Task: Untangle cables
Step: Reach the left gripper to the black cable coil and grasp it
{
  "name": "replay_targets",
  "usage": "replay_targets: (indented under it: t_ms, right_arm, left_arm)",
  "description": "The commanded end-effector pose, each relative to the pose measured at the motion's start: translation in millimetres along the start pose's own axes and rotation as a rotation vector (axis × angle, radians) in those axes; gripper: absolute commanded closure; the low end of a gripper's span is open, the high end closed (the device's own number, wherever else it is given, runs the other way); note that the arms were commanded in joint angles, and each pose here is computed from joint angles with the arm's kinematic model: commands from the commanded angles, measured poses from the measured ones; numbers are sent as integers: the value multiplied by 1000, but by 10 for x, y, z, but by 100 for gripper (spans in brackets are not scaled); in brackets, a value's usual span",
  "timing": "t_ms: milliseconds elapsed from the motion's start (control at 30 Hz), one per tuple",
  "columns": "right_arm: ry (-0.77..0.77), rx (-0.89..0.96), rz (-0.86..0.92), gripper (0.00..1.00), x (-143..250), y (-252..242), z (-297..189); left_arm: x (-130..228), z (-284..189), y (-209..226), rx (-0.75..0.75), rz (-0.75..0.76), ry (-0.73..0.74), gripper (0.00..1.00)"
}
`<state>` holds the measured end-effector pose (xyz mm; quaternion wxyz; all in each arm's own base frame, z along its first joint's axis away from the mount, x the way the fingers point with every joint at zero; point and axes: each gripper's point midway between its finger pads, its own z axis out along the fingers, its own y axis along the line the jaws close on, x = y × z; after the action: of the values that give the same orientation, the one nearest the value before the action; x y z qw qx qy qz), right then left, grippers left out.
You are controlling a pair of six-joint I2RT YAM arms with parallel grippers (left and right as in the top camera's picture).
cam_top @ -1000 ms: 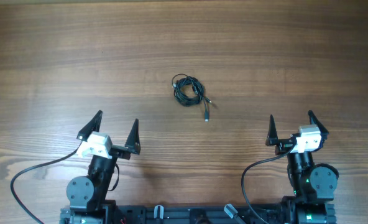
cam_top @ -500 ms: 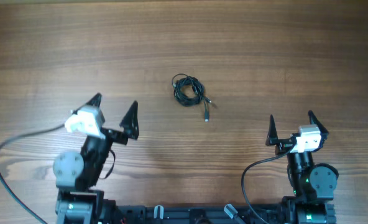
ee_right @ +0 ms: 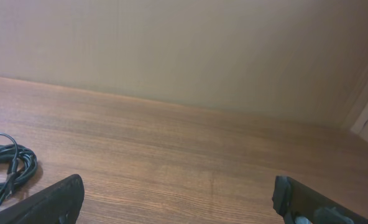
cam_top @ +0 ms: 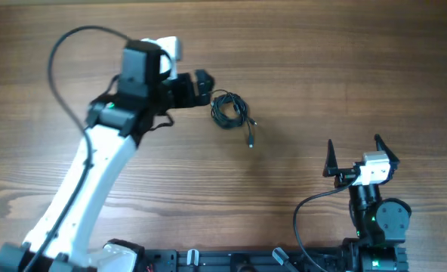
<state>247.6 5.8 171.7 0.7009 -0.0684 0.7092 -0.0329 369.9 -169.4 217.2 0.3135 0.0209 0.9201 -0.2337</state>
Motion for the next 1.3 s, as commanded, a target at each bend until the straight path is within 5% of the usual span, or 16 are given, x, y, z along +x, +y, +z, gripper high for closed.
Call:
replay_targets:
  t_ms: [0,133,333,400,433,467,767,867,900,1100,1267]
  right_arm:
    - [-6,6,-13,0,-13,-8,-3]
    - [-6,6,-14,0,-13,-8,-3]
    - [-6,6,-14,0,-13,-8,-3]
    - [-6,6,-14,0,-13,-8,-3]
    - [-6,6,-14,0,-13,-8,-3]
    - [-6,6,-14,0,-13,-8,-3]
    - [-6,6,-14,0,-13,-8,-3]
    - [-6,6,-14,0,-13,-8,-3]
    - [-6,6,-14,0,-13,-8,-3]
    - [-6,6,-14,0,-13,-8,-3]
    - [-6,6,-14,1,-13,-7,-3]
  left_arm:
    - [223,261,-280,42,43,88,0]
    - [408,506,-415,15,66,126,0]
    - [553,972,351,-397,-443,34,10]
    - [713,1173,463,-439,-491,69,17]
    - [808,1286,513,-454,-505,94,33]
    - [869,1351,545,-464,-521,108,38]
    - [1226,1664,716,-512,-523,206,43]
    - [1244,1681,717,-509,-524,213,83]
    - [1251,1675,721,-511,-513,219,96]
    - [886,1039,956,-571,-244,223,96]
    - [609,659,664,-351,308,287,92]
